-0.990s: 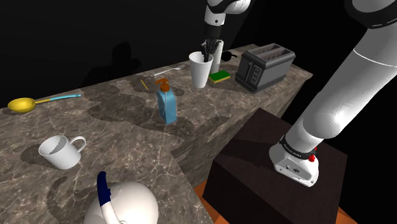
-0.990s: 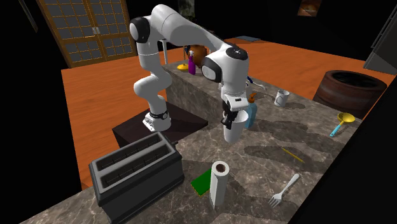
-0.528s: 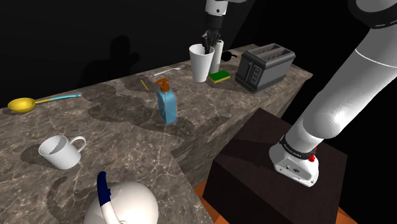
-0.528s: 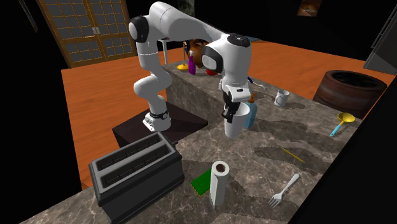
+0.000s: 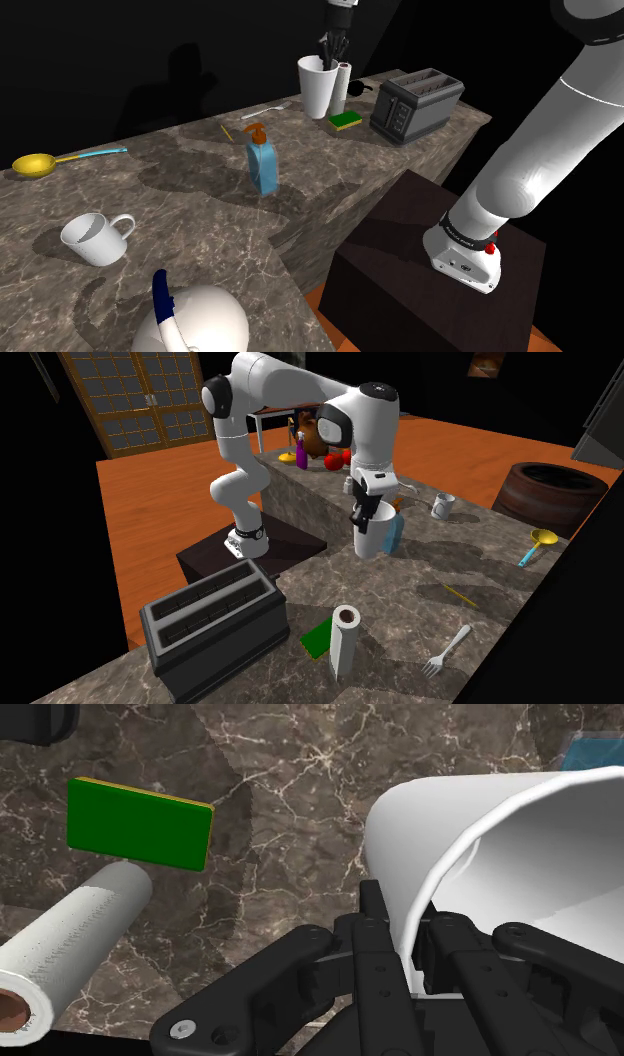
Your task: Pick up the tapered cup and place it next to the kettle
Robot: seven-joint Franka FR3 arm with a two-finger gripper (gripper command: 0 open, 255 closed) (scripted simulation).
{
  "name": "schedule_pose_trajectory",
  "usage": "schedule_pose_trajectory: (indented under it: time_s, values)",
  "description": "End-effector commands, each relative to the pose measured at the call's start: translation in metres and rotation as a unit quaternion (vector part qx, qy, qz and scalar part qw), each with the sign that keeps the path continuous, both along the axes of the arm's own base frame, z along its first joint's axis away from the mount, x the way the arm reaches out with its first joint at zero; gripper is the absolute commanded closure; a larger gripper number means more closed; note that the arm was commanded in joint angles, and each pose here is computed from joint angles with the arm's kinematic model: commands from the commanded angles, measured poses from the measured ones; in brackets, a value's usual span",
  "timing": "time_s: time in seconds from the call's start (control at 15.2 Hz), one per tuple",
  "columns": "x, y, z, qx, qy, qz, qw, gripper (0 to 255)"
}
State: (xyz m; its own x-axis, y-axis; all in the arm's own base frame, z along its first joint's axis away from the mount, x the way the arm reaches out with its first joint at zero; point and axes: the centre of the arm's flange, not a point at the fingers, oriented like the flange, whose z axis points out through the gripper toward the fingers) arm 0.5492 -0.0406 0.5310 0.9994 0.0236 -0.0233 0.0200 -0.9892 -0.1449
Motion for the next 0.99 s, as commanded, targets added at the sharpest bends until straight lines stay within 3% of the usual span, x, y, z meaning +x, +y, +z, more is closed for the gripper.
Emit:
schedule_pose_trajectory:
  time_s: [0.0, 0.92]
  values:
    - [0.000, 0.000, 0.012, 0.000, 0.000, 0.000, 1.0000, 255]
    - [0.000, 0.000, 0.086, 0.000, 0.000, 0.000, 1.0000, 255]
